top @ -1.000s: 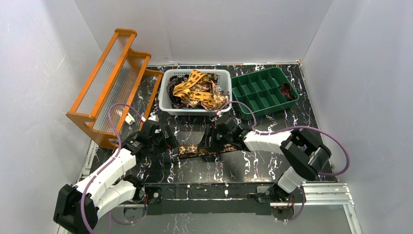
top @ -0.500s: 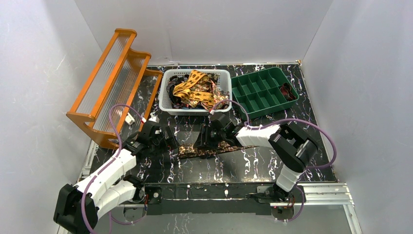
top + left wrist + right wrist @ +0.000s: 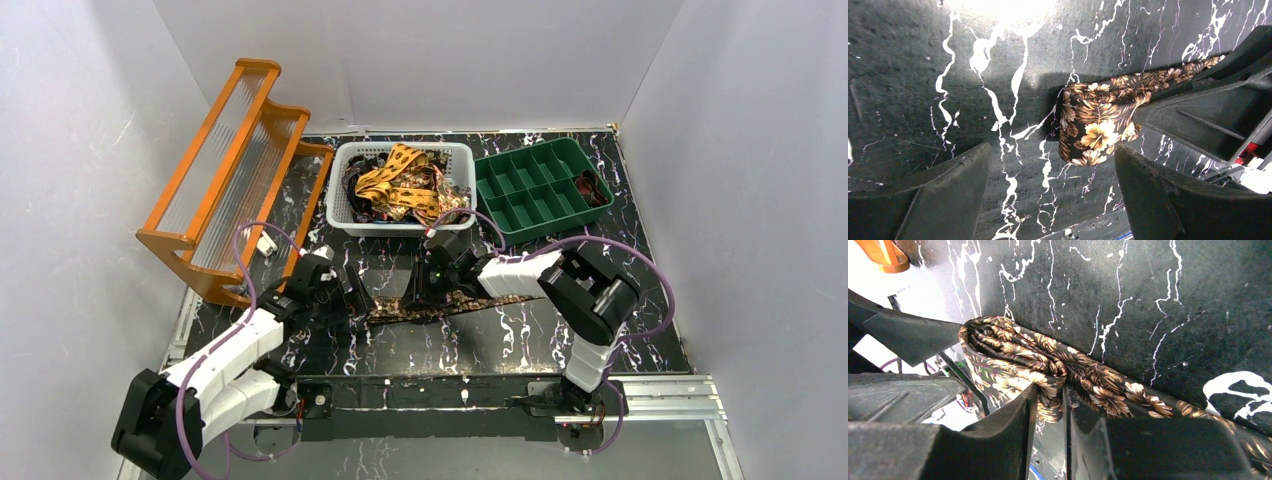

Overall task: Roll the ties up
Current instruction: Roll the tie into the bin.

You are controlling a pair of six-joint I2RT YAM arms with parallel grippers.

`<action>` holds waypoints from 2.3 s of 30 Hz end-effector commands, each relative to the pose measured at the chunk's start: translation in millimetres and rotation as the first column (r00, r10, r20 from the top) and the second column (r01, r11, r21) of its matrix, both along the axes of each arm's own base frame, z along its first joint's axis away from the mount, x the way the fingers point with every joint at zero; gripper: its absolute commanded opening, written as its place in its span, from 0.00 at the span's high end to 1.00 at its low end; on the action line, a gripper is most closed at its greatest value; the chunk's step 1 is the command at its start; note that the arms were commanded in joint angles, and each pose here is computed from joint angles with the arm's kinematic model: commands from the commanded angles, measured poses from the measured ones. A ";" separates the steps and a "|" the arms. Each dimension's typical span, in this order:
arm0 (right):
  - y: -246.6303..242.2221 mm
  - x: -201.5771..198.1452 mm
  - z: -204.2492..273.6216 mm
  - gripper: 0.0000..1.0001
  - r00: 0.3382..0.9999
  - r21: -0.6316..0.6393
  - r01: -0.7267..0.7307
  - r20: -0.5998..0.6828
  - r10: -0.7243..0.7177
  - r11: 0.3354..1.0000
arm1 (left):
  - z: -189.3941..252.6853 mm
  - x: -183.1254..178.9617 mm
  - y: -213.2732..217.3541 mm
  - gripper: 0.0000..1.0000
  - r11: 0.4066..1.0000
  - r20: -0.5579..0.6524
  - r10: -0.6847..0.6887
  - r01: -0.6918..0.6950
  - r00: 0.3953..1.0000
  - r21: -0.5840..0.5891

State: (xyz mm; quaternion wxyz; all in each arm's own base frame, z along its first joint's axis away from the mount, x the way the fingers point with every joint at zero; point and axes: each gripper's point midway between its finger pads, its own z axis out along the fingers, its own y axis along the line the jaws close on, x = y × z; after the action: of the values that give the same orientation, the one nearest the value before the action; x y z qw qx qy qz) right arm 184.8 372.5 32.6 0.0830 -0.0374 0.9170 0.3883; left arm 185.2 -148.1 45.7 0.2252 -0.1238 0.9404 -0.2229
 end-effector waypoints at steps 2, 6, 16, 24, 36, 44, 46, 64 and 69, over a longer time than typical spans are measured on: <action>5.7 1.7 0.2 0.68 1.000 -0.010 -0.005 -0.013 0.005 1.000 | -2.0 -0.4 -11.8 0.10 0.997 0.015 -0.021 0.022 1.000 -0.078; 4.5 2.4 -2.5 0.68 1.000 -0.017 -0.005 -0.015 0.005 1.000 | -4.2 -1.2 -19.3 0.10 0.992 0.017 -0.042 0.044 0.999 -0.118; 11.9 4.4 20.9 0.54 0.997 0.036 -0.066 0.028 0.065 0.997 | -4.4 5.2 -18.4 0.10 0.992 0.035 -0.046 0.050 0.998 -0.117; 18.7 7.2 43.1 0.47 0.990 0.063 -0.119 0.085 0.113 0.991 | 2.8 13.2 -5.8 0.12 0.997 0.040 0.023 -0.020 0.999 -0.071; 25.7 17.1 94.1 0.01 0.505 -0.067 -0.527 0.777 0.375 0.847 | 32.8 21.2 43.4 0.10 0.973 0.122 0.184 -0.198 0.975 0.120; 58.0 6.2 78.5 0.01 0.004 -0.350 -0.679 0.877 0.480 0.645 | 57.9 20.8 56.3 0.05 0.960 0.191 0.224 -0.250 0.956 0.126; 61.8 11.6 73.2 0.01 -0.039 -0.392 -0.673 0.865 0.500 0.627 | 62.9 19.8 57.3 0.04 0.961 0.201 0.216 -0.244 0.955 0.127; 67.6 -8.6 3.9 0.09 0.027 -0.364 -0.807 0.765 0.644 0.466 | 66.8 20.2 47.6 0.02 0.978 0.218 0.158 -0.183 0.963 0.098; 61.1 -7.3 -8.0 0.28 0.040 -0.388 -0.793 0.735 0.676 0.469 | 62.7 20.3 45.4 0.02 0.980 0.201 0.151 -0.174 0.968 0.101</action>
State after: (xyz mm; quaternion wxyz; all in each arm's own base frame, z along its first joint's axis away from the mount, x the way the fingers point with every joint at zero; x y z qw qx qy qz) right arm 176.8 434.1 28.8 0.3016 -0.6679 0.5719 0.3685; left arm 204.3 -102.5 107.5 0.3408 -0.1700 0.9107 -0.1597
